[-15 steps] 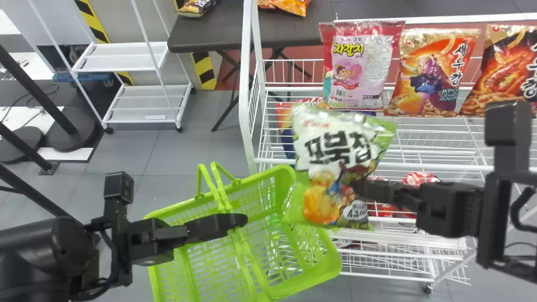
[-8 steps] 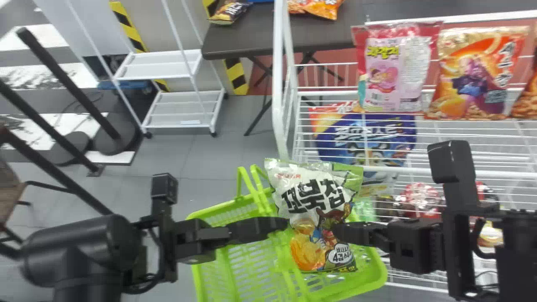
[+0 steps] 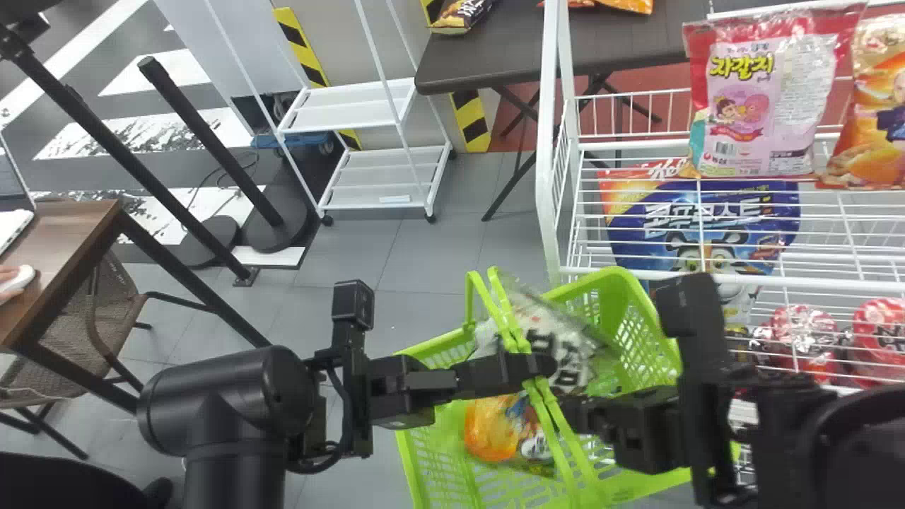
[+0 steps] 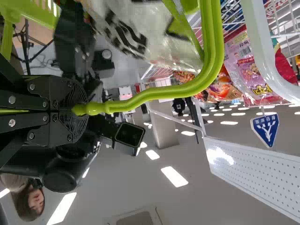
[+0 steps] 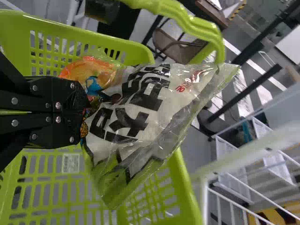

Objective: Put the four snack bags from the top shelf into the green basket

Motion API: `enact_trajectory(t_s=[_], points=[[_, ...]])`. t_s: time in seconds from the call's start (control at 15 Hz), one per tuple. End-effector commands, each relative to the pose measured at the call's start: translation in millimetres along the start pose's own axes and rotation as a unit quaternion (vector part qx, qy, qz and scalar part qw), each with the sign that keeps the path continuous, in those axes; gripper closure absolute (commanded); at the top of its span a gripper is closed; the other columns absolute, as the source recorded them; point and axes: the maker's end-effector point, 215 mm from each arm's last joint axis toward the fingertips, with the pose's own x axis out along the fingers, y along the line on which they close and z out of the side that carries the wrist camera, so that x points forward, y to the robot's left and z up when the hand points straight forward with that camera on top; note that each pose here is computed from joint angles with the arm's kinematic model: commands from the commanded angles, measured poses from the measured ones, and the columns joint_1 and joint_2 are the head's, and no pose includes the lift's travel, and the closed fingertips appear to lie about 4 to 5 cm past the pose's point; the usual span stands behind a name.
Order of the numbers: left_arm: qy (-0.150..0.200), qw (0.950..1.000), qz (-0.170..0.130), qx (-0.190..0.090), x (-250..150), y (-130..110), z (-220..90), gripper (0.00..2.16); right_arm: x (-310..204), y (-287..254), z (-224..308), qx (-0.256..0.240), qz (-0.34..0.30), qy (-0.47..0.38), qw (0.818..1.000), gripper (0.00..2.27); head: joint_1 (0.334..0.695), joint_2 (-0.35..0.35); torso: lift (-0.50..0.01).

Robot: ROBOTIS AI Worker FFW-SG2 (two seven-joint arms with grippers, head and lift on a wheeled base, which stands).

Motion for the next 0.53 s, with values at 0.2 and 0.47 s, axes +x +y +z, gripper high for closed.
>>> enact_trajectory(t_s=[0.2, 0.47], points=[[-0.001, 1.0000, -0.007, -0.001, 0, -4, 3, 2.15, 0, -3, -5, 0.004, 0.001, 0.007, 1.000, 0.00, 0.695, 0.350, 0.000], [-0.003, 1.0000, -0.006, 0.001, -1, -4, 6, 2.15, -61, -36, 36, 0.021, -0.035, -0.046, 0.998, 0.06, 0.695, 0.350, 0.000]])
